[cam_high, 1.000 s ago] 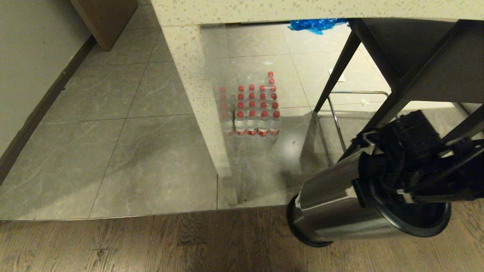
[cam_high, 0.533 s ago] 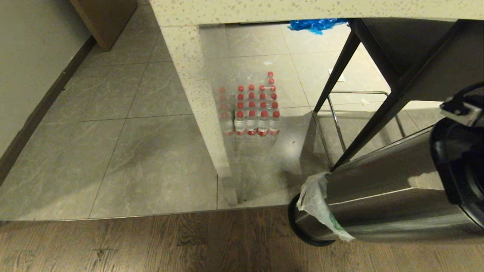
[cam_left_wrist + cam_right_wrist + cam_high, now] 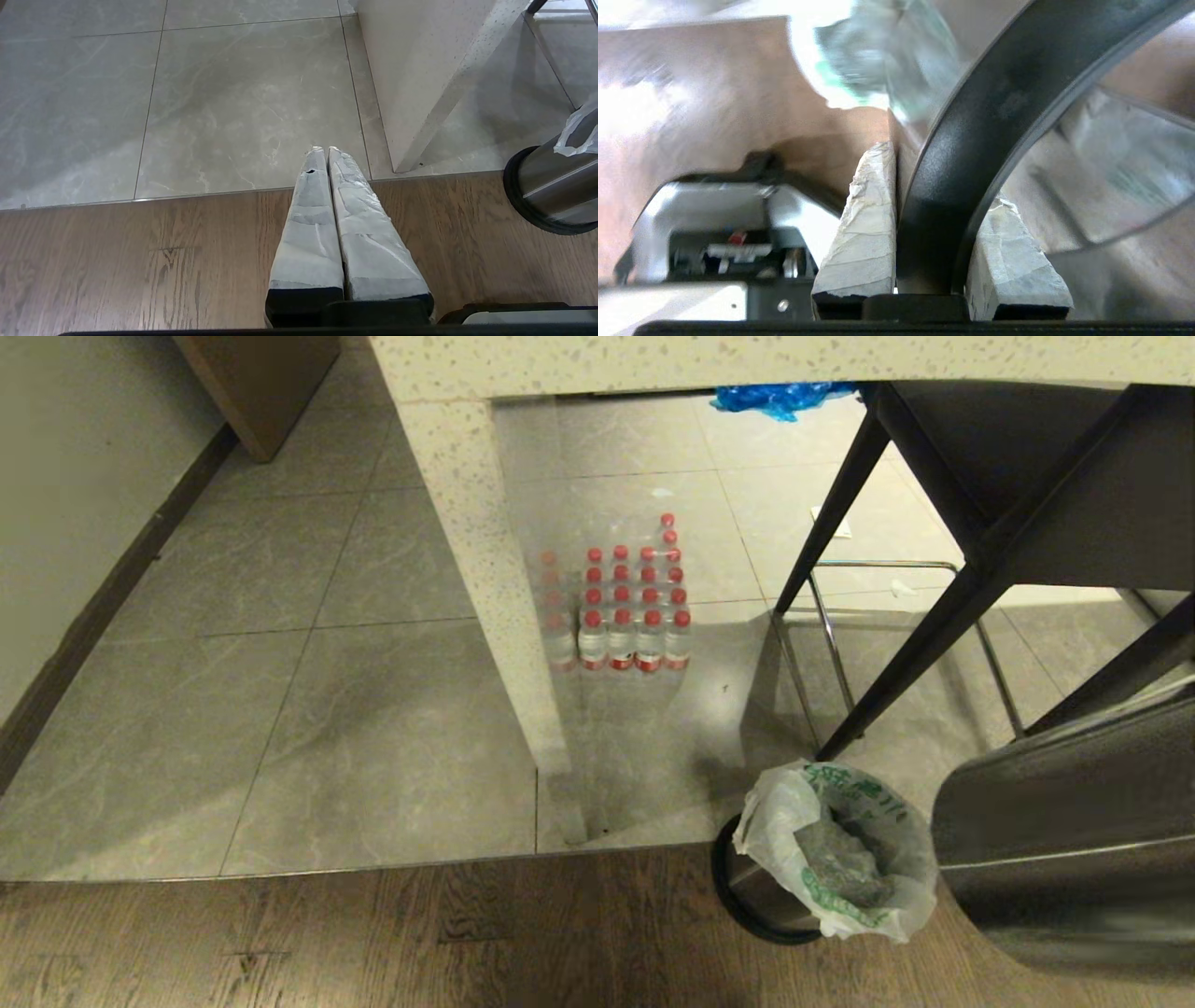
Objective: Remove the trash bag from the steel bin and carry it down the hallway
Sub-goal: Place the outer trash can on the ground
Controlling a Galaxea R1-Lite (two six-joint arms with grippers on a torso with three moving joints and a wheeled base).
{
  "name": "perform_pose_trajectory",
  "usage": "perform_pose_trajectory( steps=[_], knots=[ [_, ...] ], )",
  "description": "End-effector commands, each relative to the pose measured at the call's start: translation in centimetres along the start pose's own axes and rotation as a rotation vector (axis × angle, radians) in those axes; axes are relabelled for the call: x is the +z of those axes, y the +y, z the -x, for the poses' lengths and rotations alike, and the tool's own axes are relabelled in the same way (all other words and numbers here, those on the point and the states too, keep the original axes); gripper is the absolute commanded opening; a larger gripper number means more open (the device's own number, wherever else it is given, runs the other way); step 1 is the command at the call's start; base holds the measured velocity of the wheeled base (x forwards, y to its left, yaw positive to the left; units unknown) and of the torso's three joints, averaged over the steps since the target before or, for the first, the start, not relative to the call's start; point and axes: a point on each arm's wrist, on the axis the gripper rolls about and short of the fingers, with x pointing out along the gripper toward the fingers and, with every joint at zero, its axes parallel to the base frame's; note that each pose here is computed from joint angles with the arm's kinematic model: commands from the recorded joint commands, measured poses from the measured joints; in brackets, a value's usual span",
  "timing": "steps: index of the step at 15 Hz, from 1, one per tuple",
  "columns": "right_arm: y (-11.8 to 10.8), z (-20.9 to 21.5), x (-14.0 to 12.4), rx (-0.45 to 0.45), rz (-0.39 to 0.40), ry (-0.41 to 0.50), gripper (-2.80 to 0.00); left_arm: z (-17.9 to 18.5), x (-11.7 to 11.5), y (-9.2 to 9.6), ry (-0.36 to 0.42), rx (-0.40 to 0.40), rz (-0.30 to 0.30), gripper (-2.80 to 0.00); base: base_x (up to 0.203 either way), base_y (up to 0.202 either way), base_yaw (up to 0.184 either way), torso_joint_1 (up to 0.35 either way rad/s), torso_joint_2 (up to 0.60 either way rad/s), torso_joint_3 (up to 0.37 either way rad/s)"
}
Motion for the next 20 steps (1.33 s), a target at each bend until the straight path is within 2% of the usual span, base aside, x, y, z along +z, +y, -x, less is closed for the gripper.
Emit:
perform_pose_trajectory(
  steps=[1, 3, 7, 9, 11, 16, 20],
  knots=[
    [-1.1, -0.1, -1.1, -0.079, -0.061, 0.013, -2.80, 0.0, 0.0, 0.0, 0.003, 0.000, 0.001, -2.80, 0.000, 0.000, 0.000, 0.000, 0.00, 0.000],
    [-1.8, -2.1, -2.7, -0.168, -0.122, 0.066, -2.80, 0.0, 0.0, 0.0, 0.003, 0.000, 0.002, -2.80, 0.000, 0.000, 0.000, 0.000, 0.00, 0.000],
    [-2.4, -8.1, -5.4, -0.270, -0.260, 0.077, -2.80, 0.0, 0.0, 0.0, 0.002, 0.000, 0.001, -2.80, 0.000, 0.000, 0.000, 0.000, 0.00, 0.000],
    [-3.8, -11.8, -6.0, -0.352, -0.345, 0.089, -2.80, 0.0, 0.0, 0.0, 0.003, 0.000, 0.001, -2.80, 0.000, 0.000, 0.000, 0.000, 0.00, 0.000],
    [-6.1, -15.0, -6.1, -0.432, -0.441, 0.094, -2.80, 0.0, 0.0, 0.0, 0.001, 0.000, 0.001, -2.80, 0.000, 0.000, 0.000, 0.000, 0.00, 0.000],
    [-10.3, -22.3, -6.5, -0.494, -0.545, 0.106, -2.80, 0.0, 0.0, 0.0, 0.003, 0.000, 0.001, -2.80, 0.000, 0.000, 0.000, 0.000, 0.00, 0.000],
    [-14.2, -29.3, -5.7, -0.461, -0.600, -0.015, -2.80, 0.0, 0.0, 0.0, 0.003, 0.000, 0.001, -2.80, 0.000, 0.000, 0.000, 0.000, 0.00, 0.000]
  ],
)
